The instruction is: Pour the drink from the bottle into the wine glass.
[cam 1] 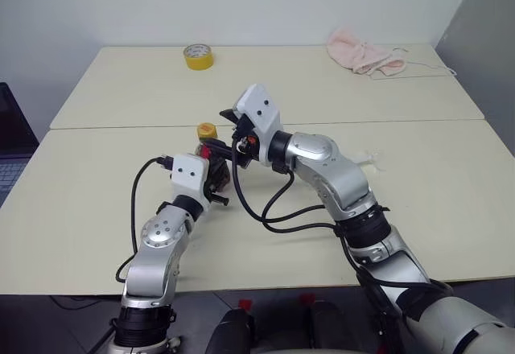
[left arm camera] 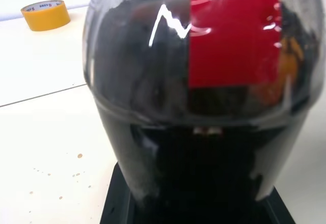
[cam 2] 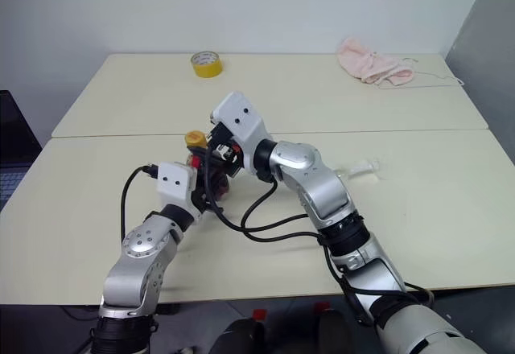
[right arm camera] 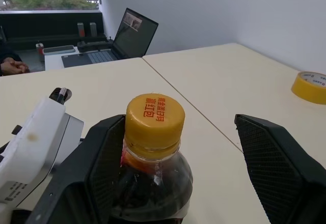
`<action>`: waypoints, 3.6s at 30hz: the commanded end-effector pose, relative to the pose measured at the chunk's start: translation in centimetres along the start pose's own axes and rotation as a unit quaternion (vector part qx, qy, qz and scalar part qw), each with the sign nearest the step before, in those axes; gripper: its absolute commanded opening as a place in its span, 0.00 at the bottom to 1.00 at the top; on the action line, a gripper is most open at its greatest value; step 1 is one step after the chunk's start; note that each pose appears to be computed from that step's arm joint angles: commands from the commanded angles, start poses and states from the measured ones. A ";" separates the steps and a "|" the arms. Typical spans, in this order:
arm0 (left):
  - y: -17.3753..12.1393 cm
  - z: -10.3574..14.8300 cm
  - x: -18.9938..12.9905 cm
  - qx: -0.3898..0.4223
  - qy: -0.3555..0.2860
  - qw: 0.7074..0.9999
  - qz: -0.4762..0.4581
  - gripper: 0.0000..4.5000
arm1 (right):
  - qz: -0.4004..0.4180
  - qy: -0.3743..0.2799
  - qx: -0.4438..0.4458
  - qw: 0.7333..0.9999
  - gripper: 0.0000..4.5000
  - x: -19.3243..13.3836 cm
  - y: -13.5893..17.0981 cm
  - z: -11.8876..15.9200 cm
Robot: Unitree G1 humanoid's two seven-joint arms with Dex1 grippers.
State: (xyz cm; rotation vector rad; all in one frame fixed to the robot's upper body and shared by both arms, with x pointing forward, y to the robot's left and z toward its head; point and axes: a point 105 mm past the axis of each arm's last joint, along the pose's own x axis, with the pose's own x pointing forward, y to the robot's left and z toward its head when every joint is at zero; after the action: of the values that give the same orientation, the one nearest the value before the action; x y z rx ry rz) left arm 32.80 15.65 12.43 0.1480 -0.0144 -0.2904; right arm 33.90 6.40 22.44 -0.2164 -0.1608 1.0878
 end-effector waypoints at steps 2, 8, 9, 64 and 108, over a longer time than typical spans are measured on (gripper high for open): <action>-0.1 2.0 0.0 0.013 -0.039 0.999 -0.001 0.17 | -0.036 -0.028 -0.001 0.999 0.81 -0.7 -1.7 1.6; 0.0 1.9 -0.1 0.013 -0.038 0.999 0.001 0.17 | -0.047 -0.026 0.015 0.998 0.81 -1.8 -2.4 1.2; 0.0 1.9 -0.1 0.013 -0.038 0.999 0.001 0.17 | -0.050 -0.025 0.019 0.998 0.81 -2.1 -2.5 1.1; 0.1 2.0 0.2 0.015 -0.041 0.999 0.001 0.17 | 0.002 -0.033 0.001 0.999 0.81 0.0 0.0 2.3; -0.2 1.8 0.1 0.013 -0.039 0.999 -0.002 0.17 | 0.007 -0.028 0.032 0.999 0.81 -2.2 -0.2 3.0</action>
State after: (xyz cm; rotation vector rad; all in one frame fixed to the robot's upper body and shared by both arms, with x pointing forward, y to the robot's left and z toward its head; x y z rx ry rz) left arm 32.98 15.52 11.99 0.1498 -0.0012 -0.2925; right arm 32.92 4.02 23.84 -0.1330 -0.1218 1.0910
